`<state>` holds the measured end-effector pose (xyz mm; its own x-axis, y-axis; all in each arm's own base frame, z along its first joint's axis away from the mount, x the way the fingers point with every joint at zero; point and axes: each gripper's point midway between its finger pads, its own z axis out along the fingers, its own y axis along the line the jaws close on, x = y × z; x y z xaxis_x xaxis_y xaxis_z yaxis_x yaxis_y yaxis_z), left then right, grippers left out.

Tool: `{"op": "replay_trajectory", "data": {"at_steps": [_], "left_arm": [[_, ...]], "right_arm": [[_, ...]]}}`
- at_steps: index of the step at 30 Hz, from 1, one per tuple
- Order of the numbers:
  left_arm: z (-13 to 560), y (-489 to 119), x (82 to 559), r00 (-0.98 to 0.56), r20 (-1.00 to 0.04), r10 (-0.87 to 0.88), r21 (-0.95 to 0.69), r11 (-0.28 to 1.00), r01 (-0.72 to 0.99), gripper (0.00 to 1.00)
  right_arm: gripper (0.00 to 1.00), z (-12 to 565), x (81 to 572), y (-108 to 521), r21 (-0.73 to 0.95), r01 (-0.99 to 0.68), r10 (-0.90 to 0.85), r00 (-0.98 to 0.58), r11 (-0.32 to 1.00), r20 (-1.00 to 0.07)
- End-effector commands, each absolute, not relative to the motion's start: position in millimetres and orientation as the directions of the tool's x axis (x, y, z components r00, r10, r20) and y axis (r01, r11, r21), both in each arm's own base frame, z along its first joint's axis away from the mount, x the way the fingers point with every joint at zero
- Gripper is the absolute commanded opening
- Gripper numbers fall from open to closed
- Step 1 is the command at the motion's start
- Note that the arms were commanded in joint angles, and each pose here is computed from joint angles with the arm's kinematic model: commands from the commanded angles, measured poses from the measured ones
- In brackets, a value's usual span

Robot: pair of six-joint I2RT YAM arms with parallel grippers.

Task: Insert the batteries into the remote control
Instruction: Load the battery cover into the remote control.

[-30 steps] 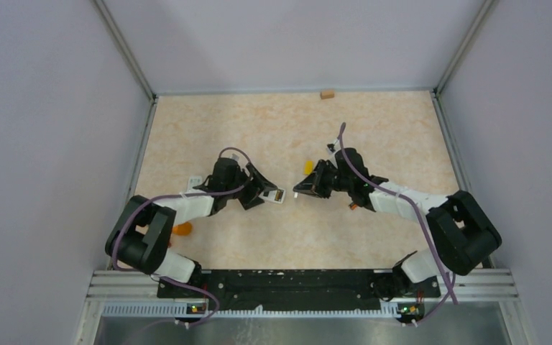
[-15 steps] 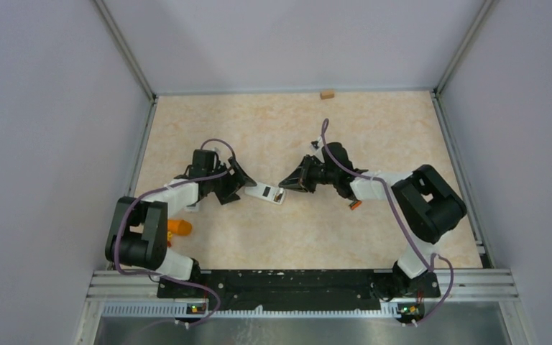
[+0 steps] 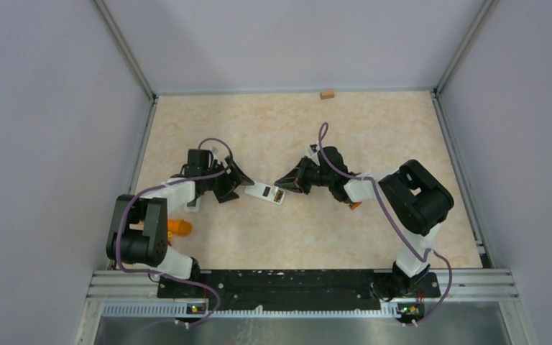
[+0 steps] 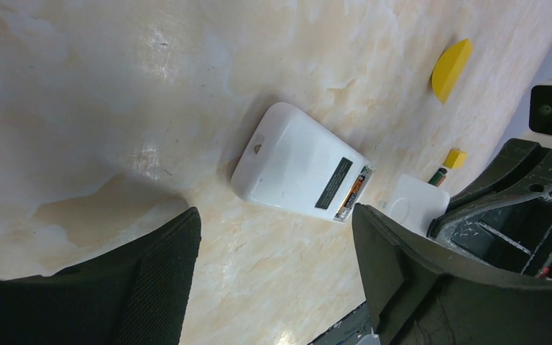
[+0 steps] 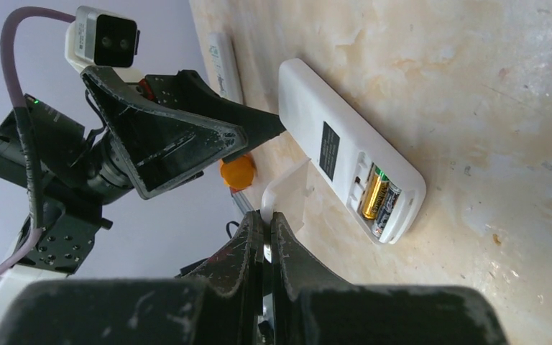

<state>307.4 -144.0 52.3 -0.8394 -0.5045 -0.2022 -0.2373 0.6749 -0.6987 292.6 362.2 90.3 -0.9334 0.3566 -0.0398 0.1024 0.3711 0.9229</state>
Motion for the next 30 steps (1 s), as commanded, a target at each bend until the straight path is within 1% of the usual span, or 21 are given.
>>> {"op": "replay_trajectory", "data": {"at_steps": [1,6,11,15,25,28,30], "left_arm": [[64,-147,322,-0.836,-0.248,-0.489,-0.722,0.669,-0.176,0.79],[61,-147,321,-0.839,-0.239,-0.489,-0.723,0.666,-0.183,0.76],[60,-148,321,-0.842,-0.231,-0.488,-0.728,0.66,-0.183,0.74],[61,-148,320,-0.842,-0.23,-0.489,-0.73,0.658,-0.183,0.74],[58,-148,319,-0.844,-0.218,-0.49,-0.729,0.657,-0.193,0.74],[57,-148,319,-0.843,-0.218,-0.492,-0.727,0.658,-0.196,0.73],[57,-147,320,-0.843,-0.219,-0.492,-0.726,0.659,-0.196,0.73]], "right_arm": [[0.0,87,287,368,0.927,0.102,0.365,-0.93,0.36,-0.039],[0.0,76,278,366,0.92,0.123,0.375,-0.927,0.372,-0.028],[0.0,73,286,368,0.929,0.094,0.397,-0.916,0.359,-0.061],[0.0,72,290,370,0.933,0.101,0.407,-0.912,0.344,-0.051],[0.0,46,281,362,0.9,0.192,0.418,-0.908,0.39,0.013],[0.0,41,278,358,0.886,0.205,0.421,-0.907,0.416,0.012],[0.02,40,276,356,0.877,0.204,0.417,-0.909,0.435,0.004]]}}
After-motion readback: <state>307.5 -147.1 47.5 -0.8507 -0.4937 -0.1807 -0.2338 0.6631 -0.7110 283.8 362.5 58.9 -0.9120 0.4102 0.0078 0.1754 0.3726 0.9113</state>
